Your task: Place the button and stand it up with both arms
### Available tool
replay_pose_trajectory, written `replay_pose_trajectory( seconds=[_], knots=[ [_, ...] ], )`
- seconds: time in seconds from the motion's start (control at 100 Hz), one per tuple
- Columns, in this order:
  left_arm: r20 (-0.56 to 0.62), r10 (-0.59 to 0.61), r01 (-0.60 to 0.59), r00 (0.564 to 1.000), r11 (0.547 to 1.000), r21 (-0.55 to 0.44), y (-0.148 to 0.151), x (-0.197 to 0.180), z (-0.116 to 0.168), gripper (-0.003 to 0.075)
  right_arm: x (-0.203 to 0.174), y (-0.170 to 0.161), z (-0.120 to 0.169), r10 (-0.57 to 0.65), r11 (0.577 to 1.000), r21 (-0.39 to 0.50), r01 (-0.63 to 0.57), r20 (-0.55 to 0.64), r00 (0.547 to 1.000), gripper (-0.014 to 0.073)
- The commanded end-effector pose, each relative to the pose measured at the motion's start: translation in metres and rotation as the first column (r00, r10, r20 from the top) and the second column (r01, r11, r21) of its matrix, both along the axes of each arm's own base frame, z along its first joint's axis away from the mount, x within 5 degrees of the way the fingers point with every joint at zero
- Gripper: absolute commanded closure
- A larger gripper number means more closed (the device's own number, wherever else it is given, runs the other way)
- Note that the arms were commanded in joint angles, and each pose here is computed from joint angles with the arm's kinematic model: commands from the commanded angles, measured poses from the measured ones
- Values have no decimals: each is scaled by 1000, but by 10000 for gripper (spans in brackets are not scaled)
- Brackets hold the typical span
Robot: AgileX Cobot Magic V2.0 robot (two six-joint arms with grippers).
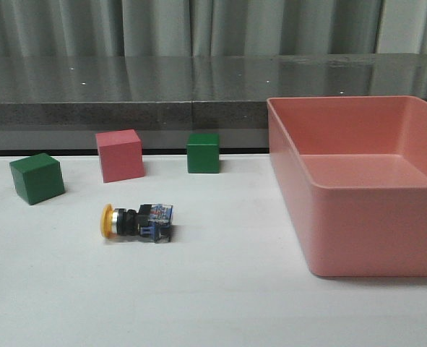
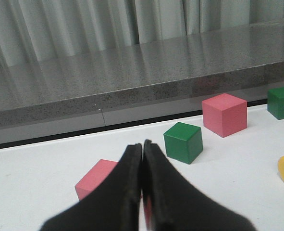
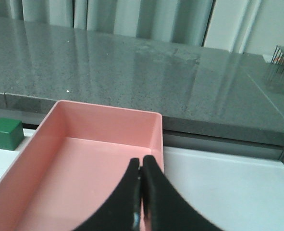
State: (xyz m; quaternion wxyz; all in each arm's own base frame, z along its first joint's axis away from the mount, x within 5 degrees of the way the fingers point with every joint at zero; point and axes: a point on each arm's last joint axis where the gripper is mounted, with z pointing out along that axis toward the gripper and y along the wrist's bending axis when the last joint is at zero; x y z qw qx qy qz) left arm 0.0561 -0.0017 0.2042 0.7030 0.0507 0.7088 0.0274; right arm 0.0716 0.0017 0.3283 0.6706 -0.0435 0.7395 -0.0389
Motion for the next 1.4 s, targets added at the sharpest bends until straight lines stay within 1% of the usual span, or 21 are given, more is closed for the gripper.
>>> replay_pose_trajectory(
  seconds=[0.0,0.18,0.37,0.52,1.23,1.27,1.33,1.38,1.39],
  knots=[
    [84,-12,14,996,1000,-24,-1,-1,-1,739,-15,0,6,-21,1000,-3,21,123,992,653],
    [84,-12,14,996,1000,-24,-1,-1,-1,739,-35,2,-12,-14,1000,-8,16,166,986,653],
    [84,-12,14,996,1000,-24,-1,-1,-1,739,-36,2,-30,-20,1000,-7,22,174,985,653],
    [84,-12,14,996,1000,-24,-1,-1,-1,739,-36,1,-27,-31,999,-5,33,216,976,653],
    [84,-12,14,996,1000,-24,-1,-1,-1,739,-36,1,-28,-30,999,-5,32,212,977,653],
    [105,-12,15,994,1000,-24,-1,-2,2,739,-36,1,-28,-30,999,-5,32,212,977,653],
    [170,-13,20,985,999,-39,-1,-2,8,739,-36,1,-28,-30,999,-5,32,212,977,653],
    [219,-5,29,976,994,-106,0,-3,12,739,-36,1,-28,-30,999,-5,32,212,977,653],
    [225,-2,32,974,991,-132,0,-3,13,739,-36,1,-28,-30,999,-5,32,212,977,653]
  ],
)
